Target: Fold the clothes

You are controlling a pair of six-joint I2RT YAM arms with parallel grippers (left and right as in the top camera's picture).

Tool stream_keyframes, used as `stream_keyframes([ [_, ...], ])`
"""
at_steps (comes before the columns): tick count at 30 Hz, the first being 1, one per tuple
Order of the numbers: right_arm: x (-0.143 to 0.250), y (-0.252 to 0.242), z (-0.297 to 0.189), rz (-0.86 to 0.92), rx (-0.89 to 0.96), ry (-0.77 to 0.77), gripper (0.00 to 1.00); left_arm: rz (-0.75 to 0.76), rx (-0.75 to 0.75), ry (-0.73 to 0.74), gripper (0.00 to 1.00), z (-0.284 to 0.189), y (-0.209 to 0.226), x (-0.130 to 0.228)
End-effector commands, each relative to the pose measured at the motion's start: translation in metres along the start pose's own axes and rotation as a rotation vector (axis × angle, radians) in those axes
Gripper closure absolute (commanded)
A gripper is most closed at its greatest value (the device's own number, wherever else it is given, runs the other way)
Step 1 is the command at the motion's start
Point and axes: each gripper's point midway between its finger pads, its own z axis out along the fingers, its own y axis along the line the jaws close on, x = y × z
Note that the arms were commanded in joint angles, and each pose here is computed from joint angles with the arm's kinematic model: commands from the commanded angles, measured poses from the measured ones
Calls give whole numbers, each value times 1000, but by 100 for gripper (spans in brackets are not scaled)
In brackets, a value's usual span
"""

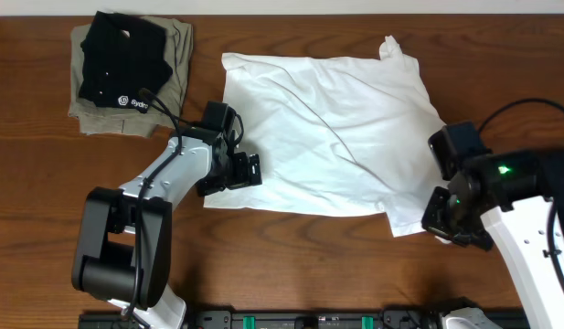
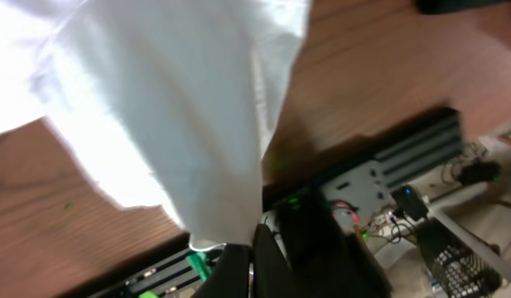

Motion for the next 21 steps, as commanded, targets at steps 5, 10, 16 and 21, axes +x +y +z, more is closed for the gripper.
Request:
stream_keyframes([
  [5,-8,-15,-15,65,28,-79,99,-9,-19,10,2,4,4,2],
  [10,4,-3,-15,-29,-48,-12,87,-8,-18,8,2,4,4,1],
  [16,10,5,-15,-108,-92,18,61,-41,-24,-4,2,2,14,-5],
  [21,-8,7,-16,-46,-87,-65,57,-55,0,-1,2,-2,24,-8],
])
